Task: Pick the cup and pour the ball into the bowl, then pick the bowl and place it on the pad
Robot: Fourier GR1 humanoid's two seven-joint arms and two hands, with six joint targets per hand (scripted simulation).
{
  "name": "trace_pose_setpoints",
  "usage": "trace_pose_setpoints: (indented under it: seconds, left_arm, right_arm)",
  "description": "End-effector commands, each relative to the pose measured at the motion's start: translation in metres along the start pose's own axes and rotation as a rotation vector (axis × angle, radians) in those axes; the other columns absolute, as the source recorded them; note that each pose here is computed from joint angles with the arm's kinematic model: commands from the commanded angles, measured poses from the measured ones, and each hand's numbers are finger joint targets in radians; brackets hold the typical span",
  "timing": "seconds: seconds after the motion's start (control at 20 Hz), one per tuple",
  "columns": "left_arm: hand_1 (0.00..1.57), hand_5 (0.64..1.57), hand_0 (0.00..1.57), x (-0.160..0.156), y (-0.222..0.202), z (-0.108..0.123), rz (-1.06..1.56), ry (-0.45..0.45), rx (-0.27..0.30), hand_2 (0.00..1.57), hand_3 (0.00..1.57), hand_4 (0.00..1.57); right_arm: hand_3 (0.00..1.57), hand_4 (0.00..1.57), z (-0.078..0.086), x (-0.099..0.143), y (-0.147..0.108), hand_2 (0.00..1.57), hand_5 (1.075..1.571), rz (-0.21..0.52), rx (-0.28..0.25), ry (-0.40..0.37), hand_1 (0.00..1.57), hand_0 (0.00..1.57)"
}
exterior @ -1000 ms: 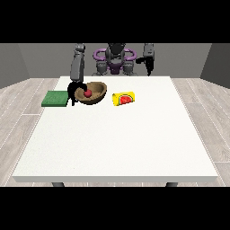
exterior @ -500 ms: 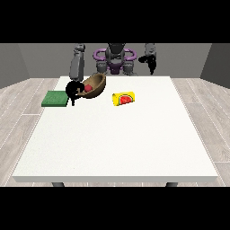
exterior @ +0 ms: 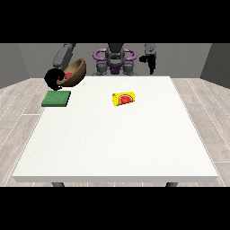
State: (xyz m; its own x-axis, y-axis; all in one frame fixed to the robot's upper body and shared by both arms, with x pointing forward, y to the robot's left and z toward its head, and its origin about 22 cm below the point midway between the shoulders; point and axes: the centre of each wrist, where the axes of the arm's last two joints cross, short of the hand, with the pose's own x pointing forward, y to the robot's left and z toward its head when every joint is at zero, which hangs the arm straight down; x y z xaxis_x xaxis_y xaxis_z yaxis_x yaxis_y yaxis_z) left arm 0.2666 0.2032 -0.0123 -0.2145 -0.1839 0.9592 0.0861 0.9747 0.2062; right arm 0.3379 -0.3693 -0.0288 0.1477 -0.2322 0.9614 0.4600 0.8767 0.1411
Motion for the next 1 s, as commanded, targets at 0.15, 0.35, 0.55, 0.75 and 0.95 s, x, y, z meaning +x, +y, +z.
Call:
trace_pose_setpoints:
  seconds: [0.15, 0.35, 0.55, 0.75, 0.95]
  left_arm:
    - [0.0, 1.346, 0.0, -0.018, -0.001, 0.012, 0.014, 0.018, 0.0, 0.0, 0.0, 1.16]
    - [0.0, 1.347, 0.0, -0.013, -0.006, 0.0, 0.006, -0.005, 0.024, 0.0, 0.0, 1.18]
    - [0.0, 1.348, 0.0, -0.014, 0.001, -0.002, 0.012, -0.02, 0.014, 0.0, 0.0, 1.18]
    - [0.0, 1.351, 0.0, -0.007, -0.012, -0.006, 0.003, -0.158, -0.02, 0.0, 0.0, 1.18]
    - [0.0, 1.357, 0.0, -0.015, -0.012, 0.01, -0.006, -0.175, -0.031, 0.0, 0.0, 1.17]
  right_arm:
    - [1.16, 0.96, -0.004, 0.03, -0.025, 1.57, 1.494, 0.033, -0.031, 0.004, 1.57, 1.57]
    - [1.3, 0.96, -0.001, 0.036, -0.062, 1.57, 1.498, -0.007, 0.013, -0.027, 1.57, 1.57]
    - [1.21, 0.99, -0.003, 0.051, -0.078, 1.57, 1.49, -0.026, -0.019, -0.029, 1.57, 1.57]
    - [0.73, 0.93, -0.005, 0.061, -0.098, 1.57, 1.509, -0.083, -0.036, -0.114, 1.57, 1.57]
    - [0.78, 0.84, -0.001, 0.049, -0.11, 1.57, 1.51, -0.082, -0.056, -0.13, 1.55, 1.55]
